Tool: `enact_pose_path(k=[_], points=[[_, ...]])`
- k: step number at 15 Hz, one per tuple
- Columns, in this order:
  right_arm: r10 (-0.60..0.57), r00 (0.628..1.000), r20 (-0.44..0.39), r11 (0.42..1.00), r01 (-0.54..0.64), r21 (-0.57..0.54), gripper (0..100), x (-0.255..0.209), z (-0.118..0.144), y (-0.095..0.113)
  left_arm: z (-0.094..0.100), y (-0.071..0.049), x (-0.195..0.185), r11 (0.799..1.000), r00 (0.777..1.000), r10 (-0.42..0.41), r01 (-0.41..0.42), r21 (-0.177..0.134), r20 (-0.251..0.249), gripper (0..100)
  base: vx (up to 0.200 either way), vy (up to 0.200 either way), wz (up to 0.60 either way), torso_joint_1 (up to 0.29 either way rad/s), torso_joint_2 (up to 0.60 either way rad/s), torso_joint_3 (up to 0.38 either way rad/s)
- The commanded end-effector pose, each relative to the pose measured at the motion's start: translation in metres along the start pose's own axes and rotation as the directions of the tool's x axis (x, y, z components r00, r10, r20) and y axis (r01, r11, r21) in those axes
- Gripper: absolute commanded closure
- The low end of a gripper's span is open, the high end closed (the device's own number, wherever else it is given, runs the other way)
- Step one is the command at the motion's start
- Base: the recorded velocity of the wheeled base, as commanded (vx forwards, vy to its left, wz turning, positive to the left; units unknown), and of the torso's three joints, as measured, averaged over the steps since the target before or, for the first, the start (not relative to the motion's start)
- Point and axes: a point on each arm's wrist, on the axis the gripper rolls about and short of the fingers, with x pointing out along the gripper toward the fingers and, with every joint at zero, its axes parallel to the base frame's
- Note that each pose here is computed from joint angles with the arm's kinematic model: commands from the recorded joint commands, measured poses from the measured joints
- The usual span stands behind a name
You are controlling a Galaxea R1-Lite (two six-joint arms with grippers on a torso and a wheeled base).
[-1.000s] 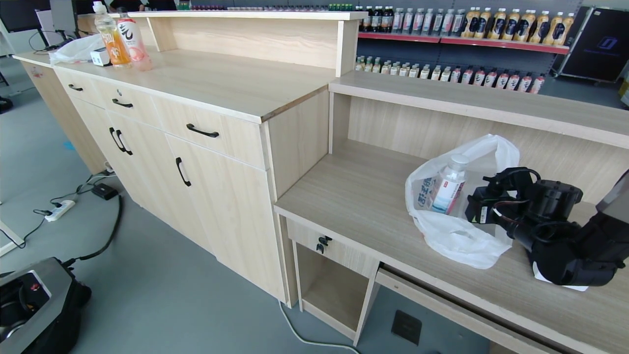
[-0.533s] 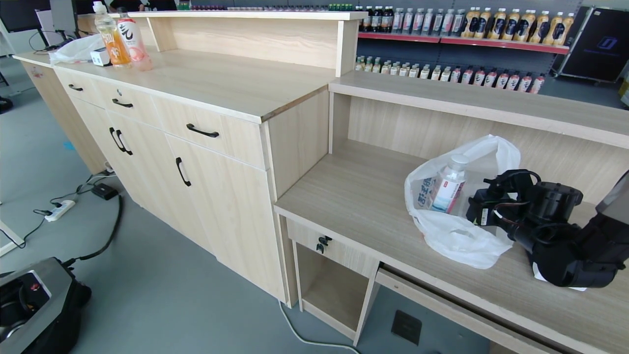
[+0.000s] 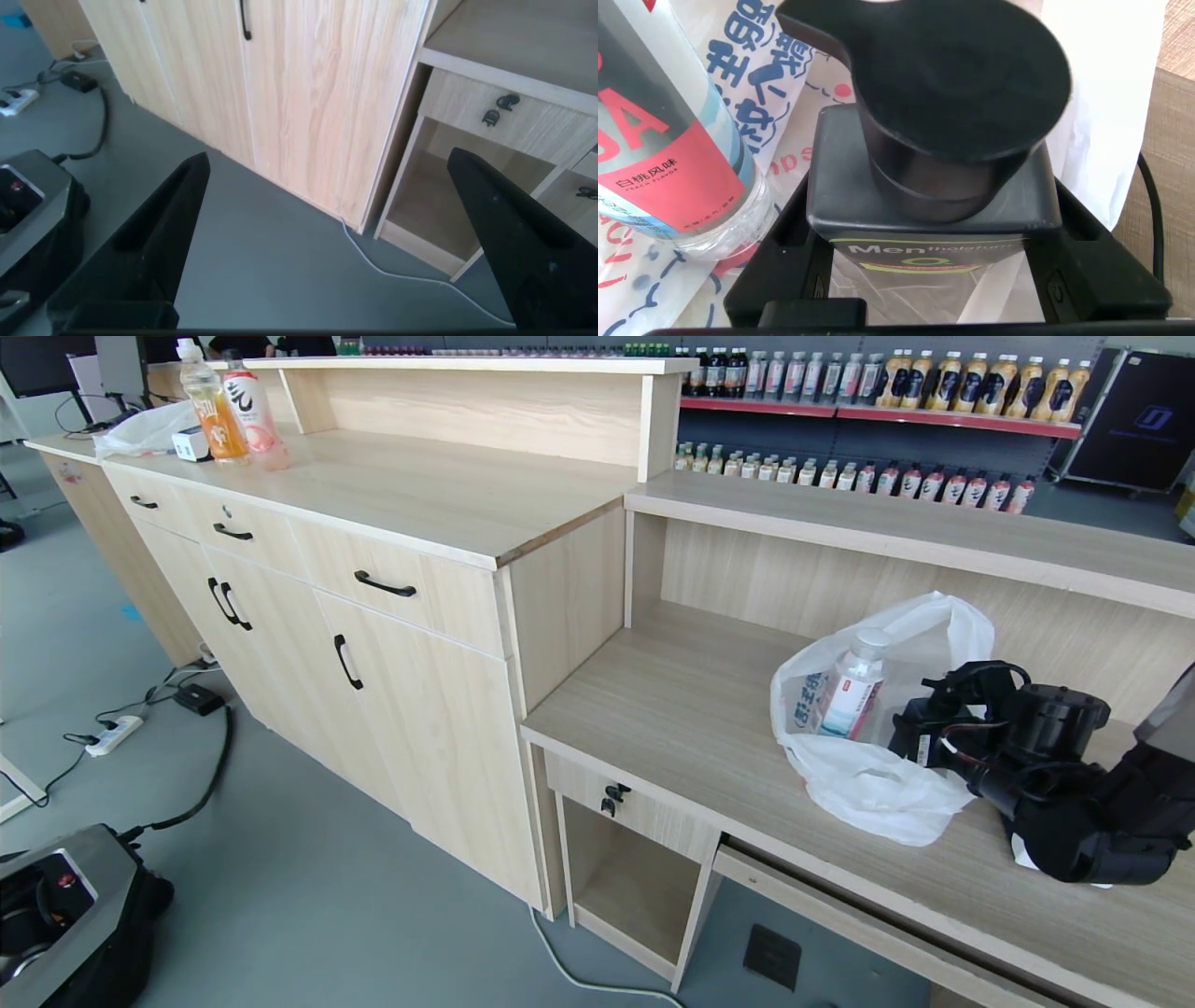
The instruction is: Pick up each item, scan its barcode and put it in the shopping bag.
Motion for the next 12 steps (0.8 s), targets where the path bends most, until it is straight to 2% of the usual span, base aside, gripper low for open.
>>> enact_pose_path(k=[1,9,10,12], points=[[0.002,1.000,0.001,1.000,-0.002,0.000,100,0.0004,-0.0001,0.0003,0.0000,0.0000,0.0000,1.000,1.000,0.000,0.000,0.000,0.000,0,0.000,0.000,0.00,0.000,0.00,0.000],[0.004,1.000,-0.013,1.000,-0.004,-0.001,100,0.0013,-0.0035,0.0009,0.0000,0.0000,0.0000,1.000,1.000,0.000,0.000,0.000,0.000,0,0.000,0.000,0.00,0.000,0.00,0.000],[0.004,1.000,-0.010,1.000,-0.004,-0.001,0,0.0016,-0.0030,0.0008,0.0000,0.0000,0.0000,1.000,1.000,0.000,0.000,0.000,0.000,0,0.000,0.000,0.00,0.000,0.00,0.000],[0.006,1.000,-0.005,1.000,-0.006,0.000,0,0.0018,-0.0023,0.0008,0.0000,0.0000,0.0000,1.000,1.000,0.000,0.000,0.000,0.000,0,0.000,0.000,0.00,0.000,0.00,0.000]])
